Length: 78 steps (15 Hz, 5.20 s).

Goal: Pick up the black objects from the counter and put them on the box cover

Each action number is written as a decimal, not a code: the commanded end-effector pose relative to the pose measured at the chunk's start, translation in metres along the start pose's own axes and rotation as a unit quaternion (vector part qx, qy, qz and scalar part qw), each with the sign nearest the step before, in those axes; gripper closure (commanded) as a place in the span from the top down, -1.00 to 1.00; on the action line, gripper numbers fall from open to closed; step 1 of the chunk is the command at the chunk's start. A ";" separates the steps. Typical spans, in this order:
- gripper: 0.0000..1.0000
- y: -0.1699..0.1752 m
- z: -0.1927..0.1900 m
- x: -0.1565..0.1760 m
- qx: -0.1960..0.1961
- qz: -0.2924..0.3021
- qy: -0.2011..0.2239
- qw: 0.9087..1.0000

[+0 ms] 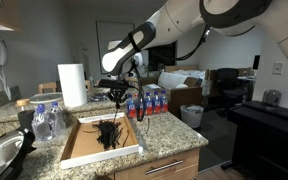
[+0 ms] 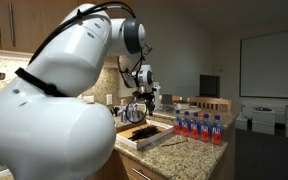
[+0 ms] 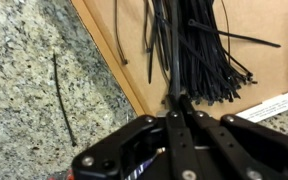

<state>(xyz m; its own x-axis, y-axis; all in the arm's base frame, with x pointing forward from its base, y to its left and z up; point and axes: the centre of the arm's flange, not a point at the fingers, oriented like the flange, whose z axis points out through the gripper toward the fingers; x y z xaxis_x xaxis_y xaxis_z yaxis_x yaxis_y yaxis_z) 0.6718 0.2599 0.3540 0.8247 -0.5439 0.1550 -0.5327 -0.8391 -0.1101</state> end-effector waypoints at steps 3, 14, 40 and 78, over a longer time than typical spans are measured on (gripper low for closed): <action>-0.97 -0.034 0.022 0.007 -0.040 -0.069 -0.048 0.996; 0.11 -0.063 0.038 0.001 -0.063 -0.120 -0.075 0.988; 1.00 0.167 -0.006 0.068 -0.010 0.017 -0.003 1.000; -0.06 0.113 0.180 0.153 -0.076 -0.143 -0.122 0.979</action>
<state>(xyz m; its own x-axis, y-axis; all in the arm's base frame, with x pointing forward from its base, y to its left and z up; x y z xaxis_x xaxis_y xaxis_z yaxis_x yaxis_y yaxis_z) 0.7596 0.0801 0.1912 0.9466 -0.3160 -0.0634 -0.3122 -0.9479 0.0626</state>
